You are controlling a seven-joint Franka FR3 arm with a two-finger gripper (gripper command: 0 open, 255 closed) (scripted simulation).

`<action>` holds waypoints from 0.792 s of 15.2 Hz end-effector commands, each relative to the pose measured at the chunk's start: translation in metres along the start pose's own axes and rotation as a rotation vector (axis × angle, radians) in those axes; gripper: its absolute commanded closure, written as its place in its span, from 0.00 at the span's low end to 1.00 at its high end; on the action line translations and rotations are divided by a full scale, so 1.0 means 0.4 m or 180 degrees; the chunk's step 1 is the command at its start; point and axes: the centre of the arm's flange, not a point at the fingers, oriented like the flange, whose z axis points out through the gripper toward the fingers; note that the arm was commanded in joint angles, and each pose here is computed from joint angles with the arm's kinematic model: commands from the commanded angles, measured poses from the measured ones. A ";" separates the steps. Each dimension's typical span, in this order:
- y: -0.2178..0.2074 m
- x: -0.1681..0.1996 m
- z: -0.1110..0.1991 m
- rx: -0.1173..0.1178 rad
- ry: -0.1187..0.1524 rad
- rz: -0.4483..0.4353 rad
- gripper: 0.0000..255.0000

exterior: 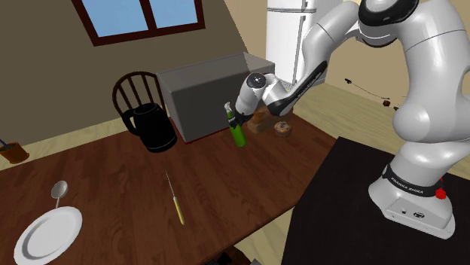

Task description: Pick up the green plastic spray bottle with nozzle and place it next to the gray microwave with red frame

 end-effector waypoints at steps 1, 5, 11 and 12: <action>0.002 -0.006 0.008 -0.0007 -0.0015 0.0001 1.00; 0.002 -0.006 0.008 -0.0007 -0.0015 0.0002 1.00; 0.002 -0.006 0.008 -0.0007 -0.0015 0.0002 0.00; 0.002 -0.006 -0.025 -0.0007 -0.0015 0.0002 0.00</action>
